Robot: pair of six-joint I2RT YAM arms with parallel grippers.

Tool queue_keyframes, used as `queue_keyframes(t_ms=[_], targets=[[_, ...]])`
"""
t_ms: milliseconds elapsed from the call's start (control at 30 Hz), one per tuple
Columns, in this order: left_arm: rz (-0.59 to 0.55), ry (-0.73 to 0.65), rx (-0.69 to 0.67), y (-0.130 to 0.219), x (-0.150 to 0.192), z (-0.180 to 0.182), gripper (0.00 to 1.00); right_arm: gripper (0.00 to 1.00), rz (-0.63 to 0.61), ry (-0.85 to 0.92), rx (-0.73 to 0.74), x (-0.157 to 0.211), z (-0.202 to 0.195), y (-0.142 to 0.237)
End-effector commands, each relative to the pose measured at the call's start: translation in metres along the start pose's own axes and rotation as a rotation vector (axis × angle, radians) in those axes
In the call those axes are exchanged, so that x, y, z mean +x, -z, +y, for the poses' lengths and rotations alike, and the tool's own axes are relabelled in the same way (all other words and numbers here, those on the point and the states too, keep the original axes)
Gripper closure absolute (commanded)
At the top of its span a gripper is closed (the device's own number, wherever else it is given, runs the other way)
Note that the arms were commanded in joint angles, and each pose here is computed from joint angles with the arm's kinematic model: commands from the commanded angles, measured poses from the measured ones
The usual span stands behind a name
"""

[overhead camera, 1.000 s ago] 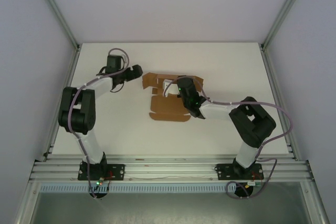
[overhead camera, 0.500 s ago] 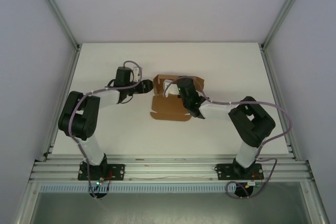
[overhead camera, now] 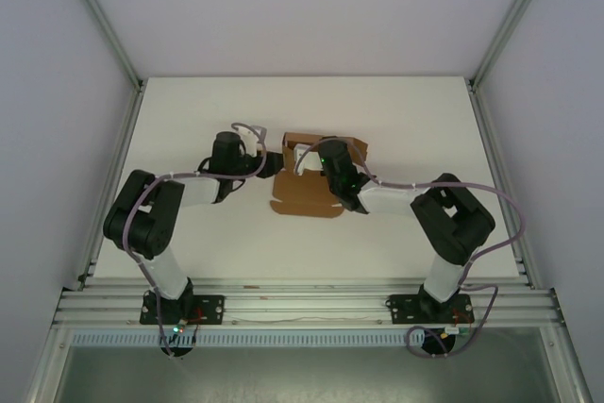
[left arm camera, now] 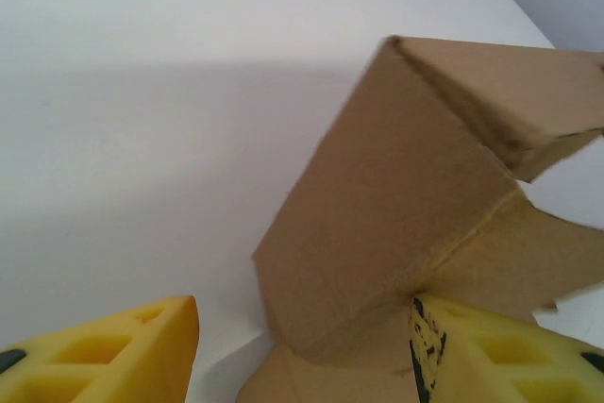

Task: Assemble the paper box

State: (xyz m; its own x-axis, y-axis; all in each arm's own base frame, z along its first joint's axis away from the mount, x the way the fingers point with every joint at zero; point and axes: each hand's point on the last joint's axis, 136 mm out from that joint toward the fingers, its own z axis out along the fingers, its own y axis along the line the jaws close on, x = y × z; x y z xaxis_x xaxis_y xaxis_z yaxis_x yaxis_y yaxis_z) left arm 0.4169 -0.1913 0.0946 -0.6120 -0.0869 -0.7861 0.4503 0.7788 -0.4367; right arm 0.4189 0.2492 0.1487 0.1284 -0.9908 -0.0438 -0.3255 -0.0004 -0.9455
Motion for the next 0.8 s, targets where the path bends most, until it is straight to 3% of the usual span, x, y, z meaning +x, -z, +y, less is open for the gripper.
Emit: queue_keyframes(t_ms=[0,533,700,767], targets=[[-0.046,-0.099,0.045,-0.009,-0.013,-0.015,0.39,1.0,-0.002,0.001,0.0,-0.003,0.003,-0.001],[-0.051,-0.224,-0.274,-0.011,0.007,0.004,0.43,1.0,-0.004,0.038,-0.063,0.001,0.043,0.016],[-0.061,-0.272,-0.26,-0.013,0.01,-0.004,0.43,1.0,-0.009,0.022,-0.064,-0.002,0.041,0.021],[-0.044,-0.276,-0.259,-0.019,0.011,-0.004,0.51,1.0,-0.007,-0.001,-0.065,-0.002,0.038,0.022]])
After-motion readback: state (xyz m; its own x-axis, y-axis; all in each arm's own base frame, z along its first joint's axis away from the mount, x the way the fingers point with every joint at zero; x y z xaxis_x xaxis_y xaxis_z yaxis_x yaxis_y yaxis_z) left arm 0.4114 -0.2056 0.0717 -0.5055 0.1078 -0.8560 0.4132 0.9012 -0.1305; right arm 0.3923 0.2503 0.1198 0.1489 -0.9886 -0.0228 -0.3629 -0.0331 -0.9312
